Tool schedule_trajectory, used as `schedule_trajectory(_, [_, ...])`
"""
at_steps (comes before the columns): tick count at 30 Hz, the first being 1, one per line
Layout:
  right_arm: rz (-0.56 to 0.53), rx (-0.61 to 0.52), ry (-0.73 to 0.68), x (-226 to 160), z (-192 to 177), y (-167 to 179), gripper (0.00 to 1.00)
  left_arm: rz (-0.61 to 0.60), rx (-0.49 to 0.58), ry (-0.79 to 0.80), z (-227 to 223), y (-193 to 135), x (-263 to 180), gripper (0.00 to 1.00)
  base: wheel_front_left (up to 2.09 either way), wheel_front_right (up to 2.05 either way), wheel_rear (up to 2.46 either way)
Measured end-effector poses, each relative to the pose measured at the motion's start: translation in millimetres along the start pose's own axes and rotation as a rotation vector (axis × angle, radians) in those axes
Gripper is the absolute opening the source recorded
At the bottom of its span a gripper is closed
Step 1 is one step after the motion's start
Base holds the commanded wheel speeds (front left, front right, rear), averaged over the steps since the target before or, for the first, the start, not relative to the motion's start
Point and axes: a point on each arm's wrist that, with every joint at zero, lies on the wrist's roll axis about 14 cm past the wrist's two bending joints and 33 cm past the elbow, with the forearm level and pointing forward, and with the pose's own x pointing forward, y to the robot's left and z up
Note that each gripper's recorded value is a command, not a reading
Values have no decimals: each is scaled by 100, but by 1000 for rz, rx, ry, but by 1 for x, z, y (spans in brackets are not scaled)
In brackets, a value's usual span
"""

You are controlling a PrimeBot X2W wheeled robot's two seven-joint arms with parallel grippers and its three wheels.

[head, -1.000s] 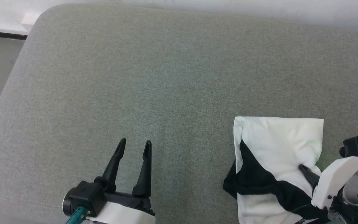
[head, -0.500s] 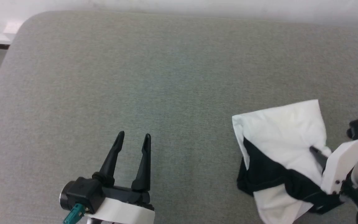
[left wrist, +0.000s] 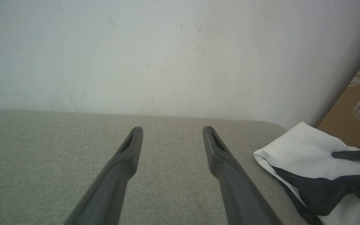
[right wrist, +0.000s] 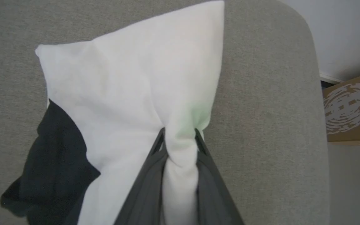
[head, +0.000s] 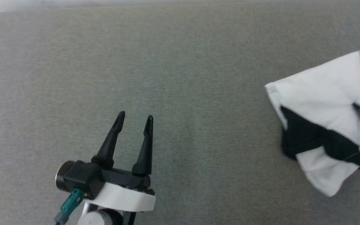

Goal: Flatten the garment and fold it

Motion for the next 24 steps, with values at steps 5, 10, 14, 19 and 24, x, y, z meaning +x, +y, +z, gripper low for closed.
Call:
schedule_trajectory(5, [-128,-125,7,0,10,-51,0,-47,-9,24,-13,-9,17,100,0,0,0])
schedule_trajectory(10, [-220,-175,43,3,10,-92,0,-86,-3,37,-26,-16,33,100,0,0,0])
schedule_trajectory(14, [-270,-196,58,8,9,-113,0,-123,14,52,-37,-21,46,100,0,0,0])
schedule_trajectory(19, [-326,-211,94,16,-2,-135,0,-162,12,66,-50,-29,61,100,0,0,0])
schedule_trajectory(24, [-399,-239,136,19,-14,-161,0,-194,12,106,-70,-33,70,100,0,0,0])
